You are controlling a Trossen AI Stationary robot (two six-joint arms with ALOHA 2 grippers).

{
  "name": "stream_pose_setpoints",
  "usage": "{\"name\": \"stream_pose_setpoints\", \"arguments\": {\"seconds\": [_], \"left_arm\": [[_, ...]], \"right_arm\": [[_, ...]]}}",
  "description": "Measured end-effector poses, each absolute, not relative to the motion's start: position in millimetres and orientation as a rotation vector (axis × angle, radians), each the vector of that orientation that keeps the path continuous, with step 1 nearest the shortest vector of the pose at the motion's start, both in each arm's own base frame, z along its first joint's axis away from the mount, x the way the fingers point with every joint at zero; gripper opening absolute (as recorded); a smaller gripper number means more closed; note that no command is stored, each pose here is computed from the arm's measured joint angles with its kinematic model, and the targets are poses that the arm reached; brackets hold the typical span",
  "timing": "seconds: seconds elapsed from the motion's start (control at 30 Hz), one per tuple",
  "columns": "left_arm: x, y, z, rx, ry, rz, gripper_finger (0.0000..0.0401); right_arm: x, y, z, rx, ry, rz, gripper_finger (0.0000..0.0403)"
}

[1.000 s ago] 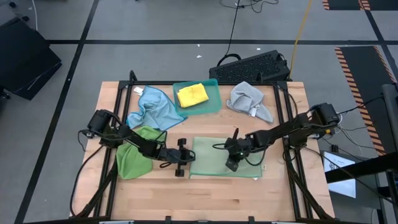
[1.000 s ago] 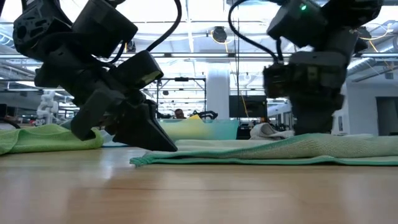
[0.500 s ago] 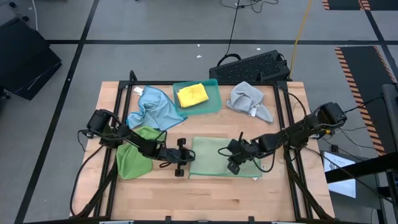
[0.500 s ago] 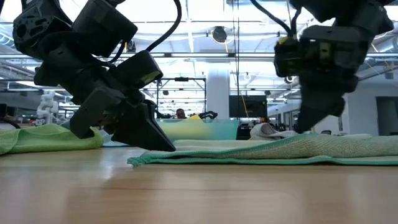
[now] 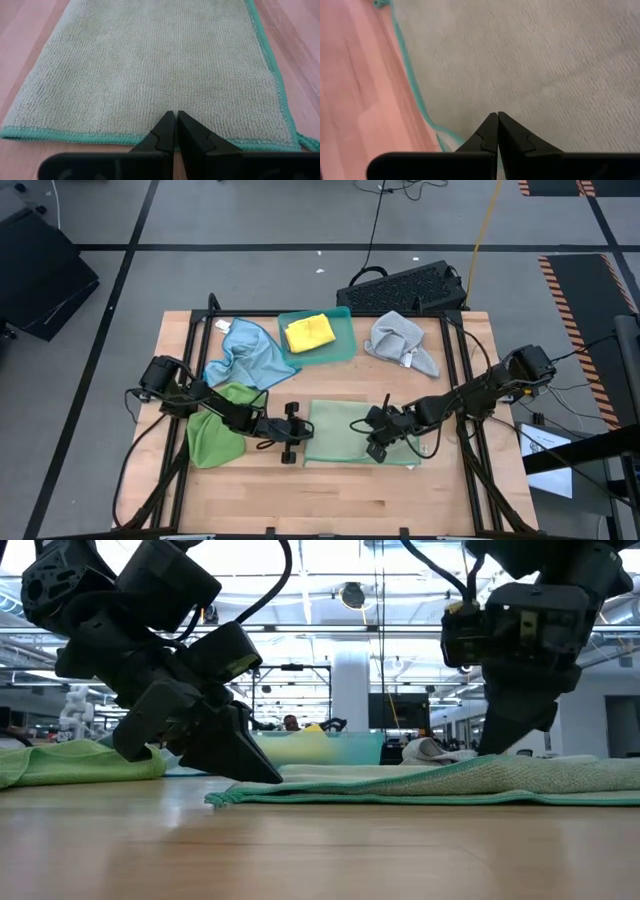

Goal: Fold microfiber towels
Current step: Fold the light green microfiber cloth

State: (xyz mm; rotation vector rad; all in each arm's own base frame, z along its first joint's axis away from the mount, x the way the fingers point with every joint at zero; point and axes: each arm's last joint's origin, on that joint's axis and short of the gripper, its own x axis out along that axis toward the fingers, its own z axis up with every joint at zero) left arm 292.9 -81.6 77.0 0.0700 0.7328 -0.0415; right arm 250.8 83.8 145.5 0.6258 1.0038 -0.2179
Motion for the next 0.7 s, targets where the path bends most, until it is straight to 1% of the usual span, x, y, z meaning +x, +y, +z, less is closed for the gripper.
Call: {"name": "stream_pose_setpoints", "arguments": {"seconds": [0.13,0.47,0.7], "left_arm": [[293,-82,77,0.07,0.733,-0.042,0.0026],[293,-82,77,0.067,0.734,-0.041,0.0026],[293,-82,77,0.063,0.734,-0.041,0.0026]], "right_arm": [[250,85,145,0.645,1.033,-0.186,0.0002],[241,82,140,0.647,1.141,-0.249,0.0002],[235,95,140,0.689,1.197,-0.197,0.0002]]}}
